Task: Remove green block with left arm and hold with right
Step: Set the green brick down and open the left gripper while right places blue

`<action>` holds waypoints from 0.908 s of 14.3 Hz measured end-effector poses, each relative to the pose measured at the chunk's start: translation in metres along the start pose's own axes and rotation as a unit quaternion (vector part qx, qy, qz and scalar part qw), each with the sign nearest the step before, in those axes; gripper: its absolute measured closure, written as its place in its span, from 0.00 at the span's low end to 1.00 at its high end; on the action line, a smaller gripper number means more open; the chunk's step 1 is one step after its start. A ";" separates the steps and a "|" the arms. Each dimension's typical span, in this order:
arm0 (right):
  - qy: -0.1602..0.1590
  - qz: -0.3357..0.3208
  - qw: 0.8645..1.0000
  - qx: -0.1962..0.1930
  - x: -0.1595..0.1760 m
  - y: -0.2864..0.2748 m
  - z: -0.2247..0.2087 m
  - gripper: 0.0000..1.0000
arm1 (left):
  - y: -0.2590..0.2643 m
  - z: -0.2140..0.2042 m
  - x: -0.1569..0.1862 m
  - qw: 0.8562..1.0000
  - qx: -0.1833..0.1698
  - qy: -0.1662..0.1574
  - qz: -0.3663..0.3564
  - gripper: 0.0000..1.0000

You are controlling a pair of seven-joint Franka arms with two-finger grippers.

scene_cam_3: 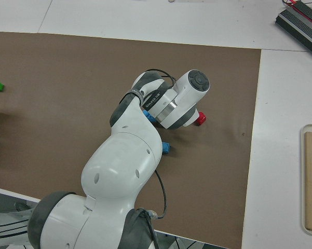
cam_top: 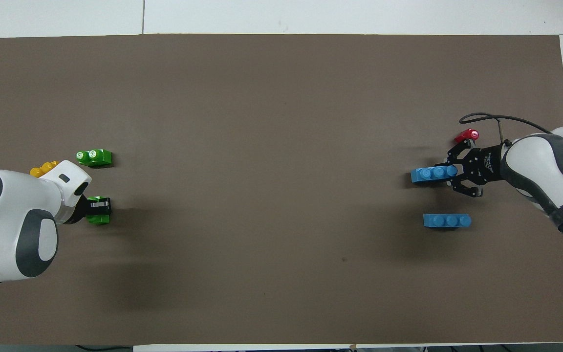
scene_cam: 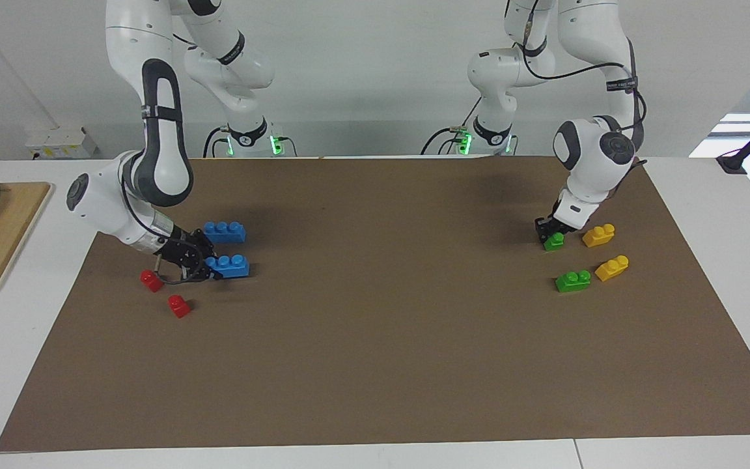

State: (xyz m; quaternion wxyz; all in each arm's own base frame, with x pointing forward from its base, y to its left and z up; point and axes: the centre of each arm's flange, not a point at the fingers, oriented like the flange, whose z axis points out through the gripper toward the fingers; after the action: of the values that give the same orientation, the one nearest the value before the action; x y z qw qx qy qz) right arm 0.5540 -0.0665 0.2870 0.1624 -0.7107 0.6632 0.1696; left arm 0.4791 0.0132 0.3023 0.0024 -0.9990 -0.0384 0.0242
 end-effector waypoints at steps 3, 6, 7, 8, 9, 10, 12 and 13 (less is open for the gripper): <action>0.000 -0.003 1.000 -0.001 0.000 0.000 0.001 0.65 | 0.000 0.005 -0.003 1.000 0.000 -0.004 0.006 0.50; 0.001 -0.007 1.000 -0.002 0.003 0.001 0.006 0.65 | 0.000 0.004 -0.003 1.000 0.000 -0.003 0.008 0.32; 0.002 -0.008 1.000 -0.001 0.004 0.002 0.007 0.65 | 0.000 0.002 -0.001 1.000 0.000 0.000 0.008 0.22; 0.003 -0.008 1.000 0.000 0.005 0.002 0.007 0.65 | 0.000 -0.002 0.002 1.000 0.000 0.002 0.008 0.09; 0.004 -0.008 1.000 0.001 0.005 0.002 0.007 0.65 | 0.001 -0.008 0.005 1.000 0.000 0.002 0.009 0.00; 0.005 -0.008 1.000 0.001 0.005 0.002 0.007 0.65 | 0.001 -0.015 0.009 1.000 0.000 0.001 0.009 0.00; 0.005 -0.009 1.000 0.002 0.005 0.002 0.007 0.65 | 0.002 -0.037 0.017 1.000 0.000 0.000 0.009 0.00; 0.005 -0.009 1.000 0.002 0.005 0.002 0.007 0.65 | 0.003 -0.050 0.021 1.000 0.000 -0.001 0.010 0.00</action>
State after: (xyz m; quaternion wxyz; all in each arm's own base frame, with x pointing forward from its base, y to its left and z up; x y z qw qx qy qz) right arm 0.5524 -0.0680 0.2780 0.1620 -0.7169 0.6582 0.1632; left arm 0.5030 0.0119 0.3507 0.0026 -0.9993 -0.0287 0.0248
